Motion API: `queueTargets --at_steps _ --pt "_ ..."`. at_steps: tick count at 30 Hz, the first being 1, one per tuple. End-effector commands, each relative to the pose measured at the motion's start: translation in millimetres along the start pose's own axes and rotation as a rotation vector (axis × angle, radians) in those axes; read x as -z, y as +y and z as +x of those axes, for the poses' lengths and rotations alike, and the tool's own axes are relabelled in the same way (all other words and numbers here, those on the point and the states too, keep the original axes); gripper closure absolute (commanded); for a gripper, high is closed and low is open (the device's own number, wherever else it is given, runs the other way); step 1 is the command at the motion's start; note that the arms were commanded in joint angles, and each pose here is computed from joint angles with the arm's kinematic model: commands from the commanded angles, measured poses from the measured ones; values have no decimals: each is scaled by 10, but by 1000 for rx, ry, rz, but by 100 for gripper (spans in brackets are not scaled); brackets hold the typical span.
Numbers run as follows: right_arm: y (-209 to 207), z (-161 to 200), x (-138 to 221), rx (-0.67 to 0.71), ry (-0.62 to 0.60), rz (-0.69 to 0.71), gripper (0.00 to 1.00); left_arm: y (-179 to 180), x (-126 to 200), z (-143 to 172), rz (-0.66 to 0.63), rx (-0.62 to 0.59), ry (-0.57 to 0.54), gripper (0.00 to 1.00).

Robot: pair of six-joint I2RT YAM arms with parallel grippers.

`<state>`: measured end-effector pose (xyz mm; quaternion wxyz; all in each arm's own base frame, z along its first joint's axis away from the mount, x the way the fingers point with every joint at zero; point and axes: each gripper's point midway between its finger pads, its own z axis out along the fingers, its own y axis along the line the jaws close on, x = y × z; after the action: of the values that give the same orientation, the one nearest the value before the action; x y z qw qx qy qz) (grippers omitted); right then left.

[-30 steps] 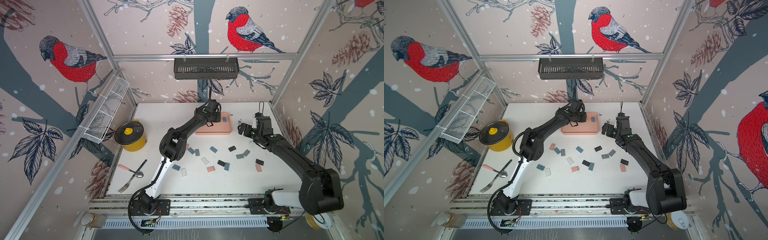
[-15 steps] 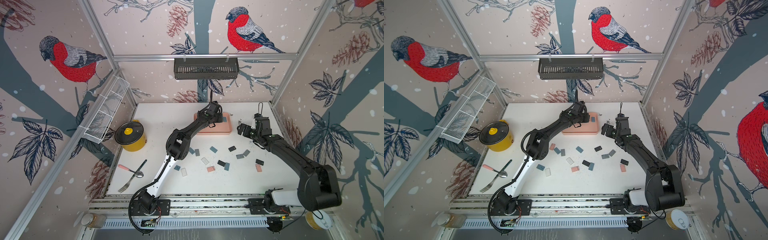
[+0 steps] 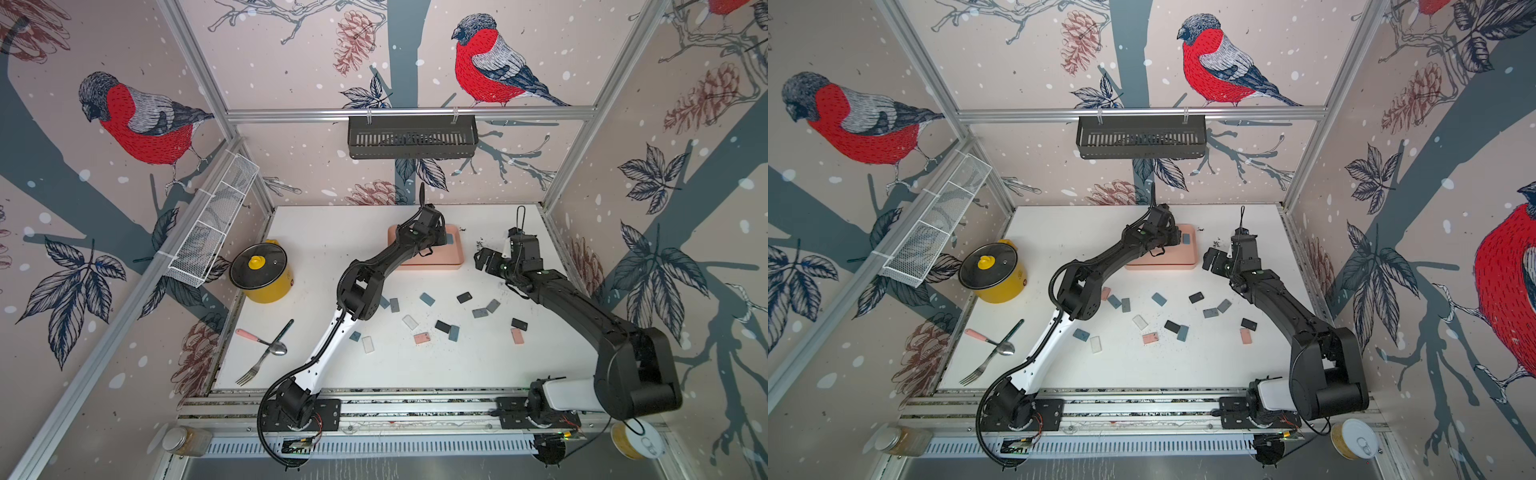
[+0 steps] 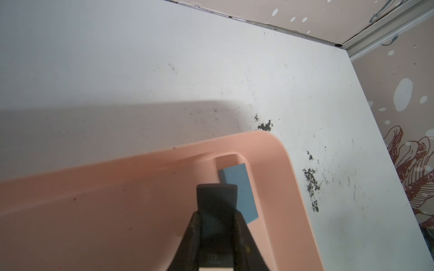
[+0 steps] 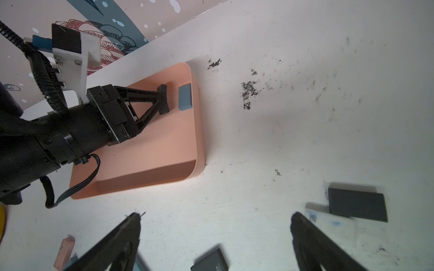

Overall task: Put the eraser in the storage box
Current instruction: Place the eraser in the storage box.

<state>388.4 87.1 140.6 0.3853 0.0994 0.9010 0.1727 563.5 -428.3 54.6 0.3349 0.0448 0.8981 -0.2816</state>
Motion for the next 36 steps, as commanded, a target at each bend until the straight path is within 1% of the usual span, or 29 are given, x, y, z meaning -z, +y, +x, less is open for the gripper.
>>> queueTargets --at_steps 1,9,23,28,36 --pt "21 -76 -12 7 -29 -13 1 -5 -12 -124 9 32 -50 77" --pt "7 -98 -11 6 -31 -13 1 5 -59 -103 14 29 -54 74" --pt "17 -132 27 8 -39 -19 1 8 -71 -118 18 34 -62 64" --pt "19 -126 41 7 -41 -20 1 -3 -67 -112 20 34 -59 62" --pt "23 -126 64 3 -46 -23 1 -81 -66 -117 57 41 -58 57"
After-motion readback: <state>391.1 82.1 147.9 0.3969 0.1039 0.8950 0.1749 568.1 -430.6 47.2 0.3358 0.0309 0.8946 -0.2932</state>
